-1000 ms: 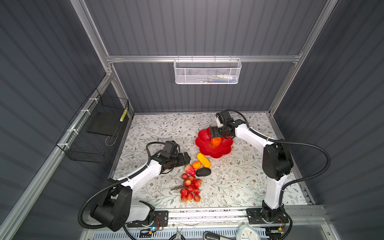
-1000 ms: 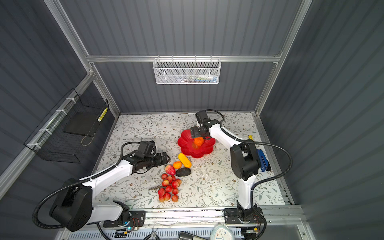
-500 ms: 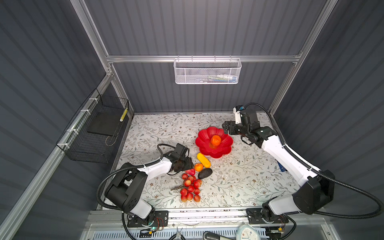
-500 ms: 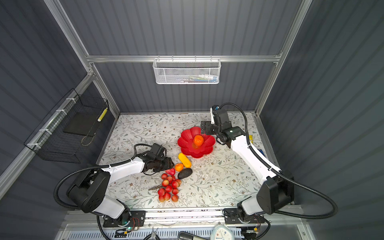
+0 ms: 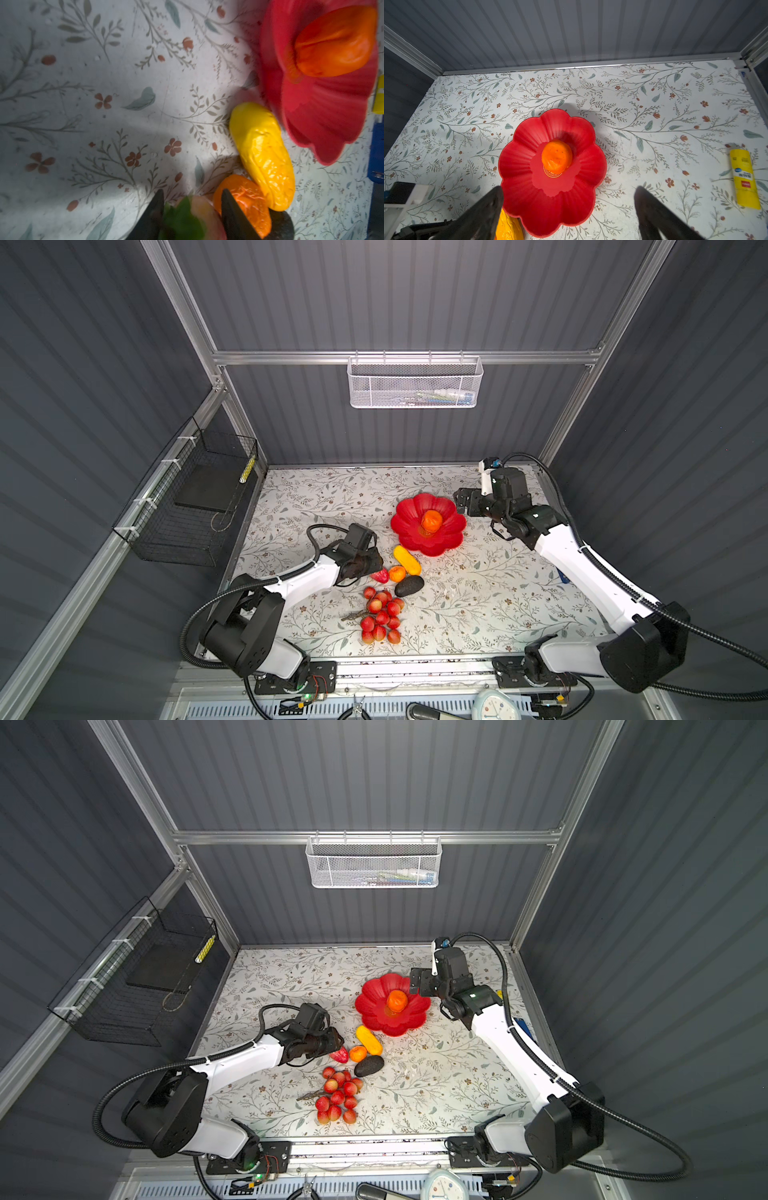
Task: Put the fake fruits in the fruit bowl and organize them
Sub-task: 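Grasp the pink peach with the left gripper and place it in the bowl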
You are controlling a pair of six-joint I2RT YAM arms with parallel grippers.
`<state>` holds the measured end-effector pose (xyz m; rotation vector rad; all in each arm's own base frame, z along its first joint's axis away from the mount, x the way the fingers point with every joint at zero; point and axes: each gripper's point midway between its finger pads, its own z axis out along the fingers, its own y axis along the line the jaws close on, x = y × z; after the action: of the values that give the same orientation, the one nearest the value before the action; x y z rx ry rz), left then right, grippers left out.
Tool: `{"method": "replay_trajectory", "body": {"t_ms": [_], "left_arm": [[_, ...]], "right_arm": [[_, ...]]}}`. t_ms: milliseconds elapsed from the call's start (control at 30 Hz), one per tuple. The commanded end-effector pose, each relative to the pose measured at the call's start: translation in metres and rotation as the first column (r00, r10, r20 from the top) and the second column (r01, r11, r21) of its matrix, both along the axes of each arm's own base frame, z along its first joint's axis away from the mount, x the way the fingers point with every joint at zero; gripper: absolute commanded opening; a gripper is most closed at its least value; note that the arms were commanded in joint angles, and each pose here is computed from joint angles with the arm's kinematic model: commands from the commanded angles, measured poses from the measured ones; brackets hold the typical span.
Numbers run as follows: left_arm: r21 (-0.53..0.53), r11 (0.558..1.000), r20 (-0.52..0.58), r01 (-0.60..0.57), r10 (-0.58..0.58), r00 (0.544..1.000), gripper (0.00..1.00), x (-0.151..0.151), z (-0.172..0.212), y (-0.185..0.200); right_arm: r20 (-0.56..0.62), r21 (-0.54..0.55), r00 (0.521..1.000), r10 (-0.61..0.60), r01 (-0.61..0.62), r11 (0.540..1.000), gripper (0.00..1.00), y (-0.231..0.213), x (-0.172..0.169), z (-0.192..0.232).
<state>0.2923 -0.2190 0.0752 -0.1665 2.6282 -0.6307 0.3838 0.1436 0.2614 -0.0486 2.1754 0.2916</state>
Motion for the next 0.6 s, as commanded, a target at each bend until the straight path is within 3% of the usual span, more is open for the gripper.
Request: {"method": "replay_trajectory", "body": {"t_ms": [0,200,367,567], "left_arm": [[-0.017,0.998,0.137,0.066,-0.063,0.989,0.35,0.028,0.056,-0.020],[0.061,0.974,0.195,0.216,-0.224,0.955,0.36,0.076,0.078,-0.060],[0.046,0.957,0.172,0.286,-0.290,0.941,0.37,0.113,0.059,-0.099],[0.019,0.954,0.124,0.300,-0.300,0.946,0.38,0.132,0.024,-0.121]], "right_arm": [[0.027,0.033,0.999,-0.016,0.016,0.999,0.97,-0.004,-0.005,0.008],[0.041,0.057,0.999,-0.031,0.028,0.998,0.98,-0.014,-0.023,0.010],[0.025,0.055,0.999,-0.045,0.043,0.998,0.98,-0.027,-0.047,0.004],[0.023,0.051,0.998,-0.051,0.050,0.997,0.98,-0.035,-0.065,0.000]]}}
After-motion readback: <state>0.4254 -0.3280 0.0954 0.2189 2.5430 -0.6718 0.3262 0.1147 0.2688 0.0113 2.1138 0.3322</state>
